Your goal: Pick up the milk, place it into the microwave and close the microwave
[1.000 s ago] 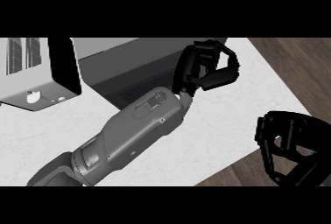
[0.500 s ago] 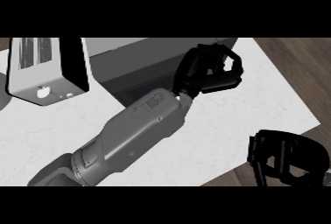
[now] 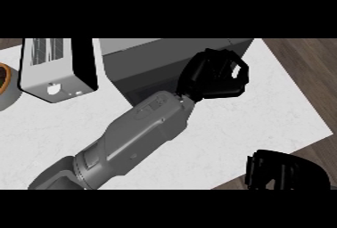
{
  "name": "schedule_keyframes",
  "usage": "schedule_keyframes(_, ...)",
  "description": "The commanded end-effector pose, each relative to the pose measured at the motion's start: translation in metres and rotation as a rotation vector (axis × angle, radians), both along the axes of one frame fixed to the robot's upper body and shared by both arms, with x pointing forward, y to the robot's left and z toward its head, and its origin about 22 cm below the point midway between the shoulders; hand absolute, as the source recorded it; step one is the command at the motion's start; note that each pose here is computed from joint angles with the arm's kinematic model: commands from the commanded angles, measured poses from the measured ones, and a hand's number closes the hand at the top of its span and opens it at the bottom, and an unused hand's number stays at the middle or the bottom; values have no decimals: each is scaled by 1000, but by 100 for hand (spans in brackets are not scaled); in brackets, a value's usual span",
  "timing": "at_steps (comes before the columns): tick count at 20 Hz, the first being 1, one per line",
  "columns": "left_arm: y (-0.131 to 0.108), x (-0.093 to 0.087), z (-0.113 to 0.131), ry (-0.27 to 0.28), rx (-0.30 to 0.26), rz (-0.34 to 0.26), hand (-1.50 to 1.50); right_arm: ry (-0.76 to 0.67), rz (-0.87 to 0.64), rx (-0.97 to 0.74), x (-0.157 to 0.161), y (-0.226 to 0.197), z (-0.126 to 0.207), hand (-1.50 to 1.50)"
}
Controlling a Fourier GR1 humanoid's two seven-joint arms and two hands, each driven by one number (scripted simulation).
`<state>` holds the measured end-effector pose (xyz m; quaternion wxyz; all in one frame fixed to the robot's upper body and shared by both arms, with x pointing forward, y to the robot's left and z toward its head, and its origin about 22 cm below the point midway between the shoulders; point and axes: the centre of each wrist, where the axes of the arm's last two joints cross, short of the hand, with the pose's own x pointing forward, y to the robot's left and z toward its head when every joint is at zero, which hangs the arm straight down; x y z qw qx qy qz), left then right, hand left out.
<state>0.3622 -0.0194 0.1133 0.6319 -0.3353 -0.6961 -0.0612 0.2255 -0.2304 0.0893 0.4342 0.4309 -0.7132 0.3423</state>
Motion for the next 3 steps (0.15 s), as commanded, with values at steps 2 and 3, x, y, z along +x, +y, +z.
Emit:
schedule_keyframes(2, 64, 21, -67, 226, 8, 248, 150, -5, 4, 13, -15, 11, 0, 150)
schedule_keyframes(3, 63, 20, -69, 234, 3, 245, 150, 7, -10, 13, -18, 11, -2, 150)
